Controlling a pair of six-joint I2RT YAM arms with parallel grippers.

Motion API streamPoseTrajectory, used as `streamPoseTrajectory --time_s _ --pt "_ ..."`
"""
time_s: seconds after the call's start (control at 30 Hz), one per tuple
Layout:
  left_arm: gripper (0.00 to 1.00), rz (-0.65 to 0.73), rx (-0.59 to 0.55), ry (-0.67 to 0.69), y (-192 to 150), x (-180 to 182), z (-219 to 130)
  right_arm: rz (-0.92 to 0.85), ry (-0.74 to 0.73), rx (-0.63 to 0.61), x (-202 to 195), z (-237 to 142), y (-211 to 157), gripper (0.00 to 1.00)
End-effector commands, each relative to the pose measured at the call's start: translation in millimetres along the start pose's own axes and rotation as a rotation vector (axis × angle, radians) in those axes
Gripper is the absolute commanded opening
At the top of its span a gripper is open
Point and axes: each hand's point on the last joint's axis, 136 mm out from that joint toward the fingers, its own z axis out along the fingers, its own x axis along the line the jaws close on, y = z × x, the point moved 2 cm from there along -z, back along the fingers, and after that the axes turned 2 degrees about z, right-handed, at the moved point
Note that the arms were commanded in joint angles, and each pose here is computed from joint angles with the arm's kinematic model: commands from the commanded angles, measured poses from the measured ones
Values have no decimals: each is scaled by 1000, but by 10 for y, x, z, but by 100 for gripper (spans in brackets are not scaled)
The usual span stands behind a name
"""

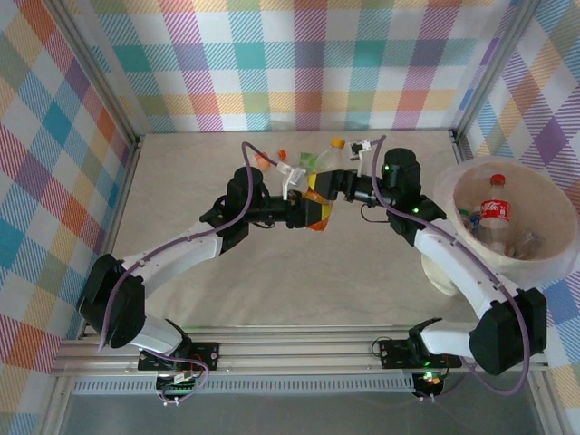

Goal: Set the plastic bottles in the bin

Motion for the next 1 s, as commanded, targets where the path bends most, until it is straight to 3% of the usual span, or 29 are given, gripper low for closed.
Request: streamPoseTrajectory --time_s 0.0,0.13,0.33,0.43,0.6,0.83,0.97 --pt "44 51 -17 -30 115 -129 40 -73 56 -47 208 -1 188 77" --pt "45 49 -32 7 117 -72 23 -81 38 -57 199 -21 200 64" --pt "46 48 -36 20 128 -50 34 -85 30 -49 194 -24 189 58" --pt "57 40 -35 31 128 -29 37 -87 2 -60 169 -43 209 56" --pt "90 17 -42 136 139 95 -15 -93 -174 -67 -14 -143 248 55" --pt "96 40 -195 360 250 258 -341 -241 -554 -101 -290 -570 478 54" --pt "100 44 -217 442 219 331 -470 -366 -738 -149 -285 -885 722 52"
